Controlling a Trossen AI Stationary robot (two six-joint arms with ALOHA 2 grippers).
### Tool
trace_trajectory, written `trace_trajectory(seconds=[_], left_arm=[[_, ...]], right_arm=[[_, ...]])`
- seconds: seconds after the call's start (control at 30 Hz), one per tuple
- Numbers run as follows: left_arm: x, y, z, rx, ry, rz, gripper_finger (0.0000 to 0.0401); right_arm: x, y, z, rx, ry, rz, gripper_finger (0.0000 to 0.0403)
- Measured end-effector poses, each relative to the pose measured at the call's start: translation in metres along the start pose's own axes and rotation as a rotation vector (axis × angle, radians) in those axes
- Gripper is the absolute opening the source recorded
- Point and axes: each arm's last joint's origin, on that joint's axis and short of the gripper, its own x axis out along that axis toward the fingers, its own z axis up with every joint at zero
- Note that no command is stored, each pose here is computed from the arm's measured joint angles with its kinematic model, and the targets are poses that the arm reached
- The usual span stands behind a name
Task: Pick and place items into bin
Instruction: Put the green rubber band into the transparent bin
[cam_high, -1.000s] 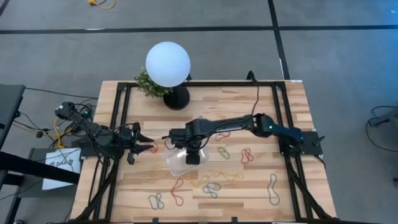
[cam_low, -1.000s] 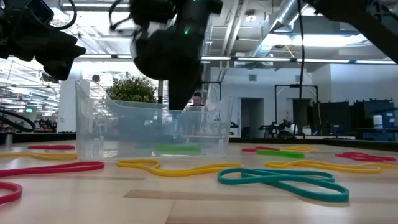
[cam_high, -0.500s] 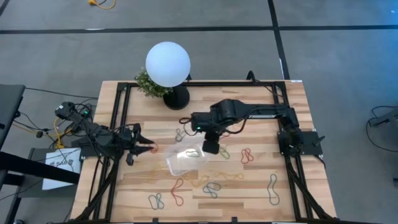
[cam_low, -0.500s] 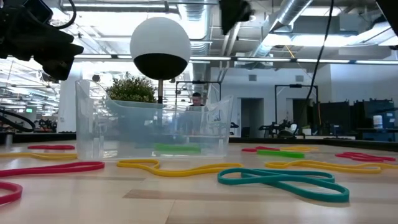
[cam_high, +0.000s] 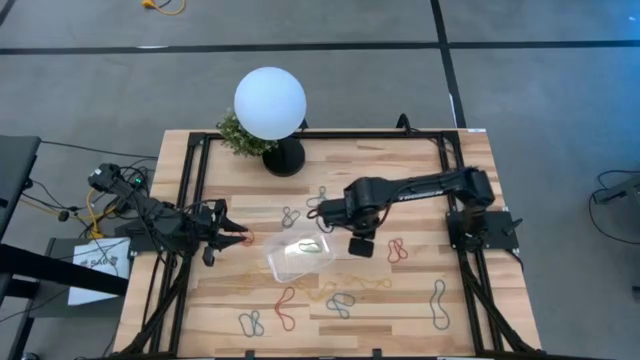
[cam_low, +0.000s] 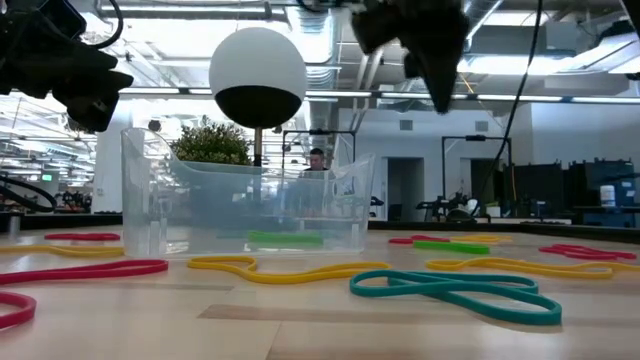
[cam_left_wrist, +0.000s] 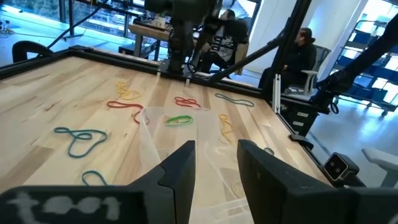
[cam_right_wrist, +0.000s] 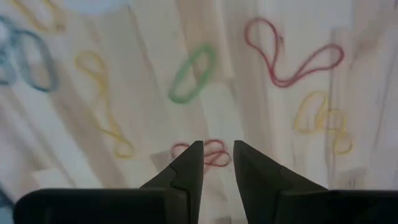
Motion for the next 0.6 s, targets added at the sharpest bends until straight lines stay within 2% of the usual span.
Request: trace_trajectory(seconds=[0.2,0.37,0.6], left_arm=[[0.001,0.000,-0.001,0.004,0.013,0.004,0.0110],[0.001,0.000,-0.001,0.004,0.011,0.004,0.0110],[0.001,0.000,-0.001,0.008,0.009,0.004,0.0110]], right_arm=[[0.043,-0.004,-0.009,0.083,-0.166,0.050,0.0082],[0.085,-0.011,-0.021,0.148,-0.146,-0.015,0.0082],[0.121,-0.009,-0.013,0.150,-0.186,0.019,0.0082]])
